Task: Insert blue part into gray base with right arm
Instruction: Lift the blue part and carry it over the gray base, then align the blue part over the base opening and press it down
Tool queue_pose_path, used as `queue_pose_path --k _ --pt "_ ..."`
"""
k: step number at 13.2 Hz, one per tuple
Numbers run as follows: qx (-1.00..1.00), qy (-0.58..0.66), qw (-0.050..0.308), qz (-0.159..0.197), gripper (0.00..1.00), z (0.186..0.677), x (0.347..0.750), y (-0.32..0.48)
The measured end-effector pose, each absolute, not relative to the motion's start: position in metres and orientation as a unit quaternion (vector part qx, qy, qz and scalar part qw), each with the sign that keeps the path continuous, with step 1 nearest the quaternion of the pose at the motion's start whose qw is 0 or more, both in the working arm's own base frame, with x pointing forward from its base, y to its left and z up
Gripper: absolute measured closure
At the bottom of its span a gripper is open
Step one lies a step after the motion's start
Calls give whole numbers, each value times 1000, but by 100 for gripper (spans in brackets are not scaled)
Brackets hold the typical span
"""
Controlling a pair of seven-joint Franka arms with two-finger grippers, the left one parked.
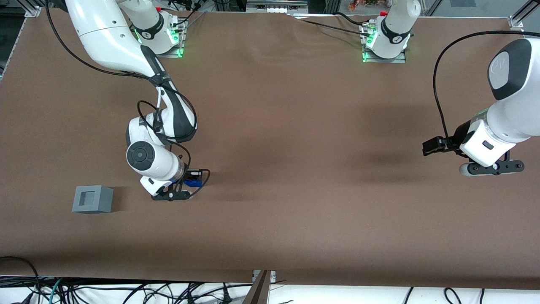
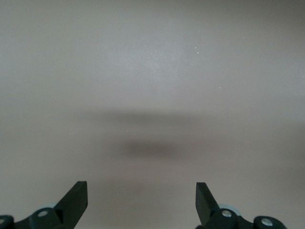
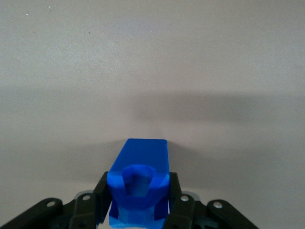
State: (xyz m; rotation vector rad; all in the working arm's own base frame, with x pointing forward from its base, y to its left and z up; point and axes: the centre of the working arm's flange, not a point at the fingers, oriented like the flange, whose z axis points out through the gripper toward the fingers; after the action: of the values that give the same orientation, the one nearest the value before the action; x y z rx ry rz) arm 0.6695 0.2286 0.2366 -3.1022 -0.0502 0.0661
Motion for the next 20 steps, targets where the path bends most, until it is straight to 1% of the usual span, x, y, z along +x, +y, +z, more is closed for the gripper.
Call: queue_pose_path --k 2,6,8,10,12,16,18,20 --pt "-1000 -19 10 5 50 250 680 214" --pt "-998 -5 -18 -54 50 330 717 140" --pt "-998 -2 -29 -64 50 358 725 98" --pt "-997 4 -33 -67 50 368 729 55" --pt "-998 10 -34 -55 50 370 729 11" --pt "-999 3 -2 -48 50 368 724 -77" --pt "-999 0 2 -42 50 362 721 -100" --pt "-999 -10 3 -33 50 351 721 -101"
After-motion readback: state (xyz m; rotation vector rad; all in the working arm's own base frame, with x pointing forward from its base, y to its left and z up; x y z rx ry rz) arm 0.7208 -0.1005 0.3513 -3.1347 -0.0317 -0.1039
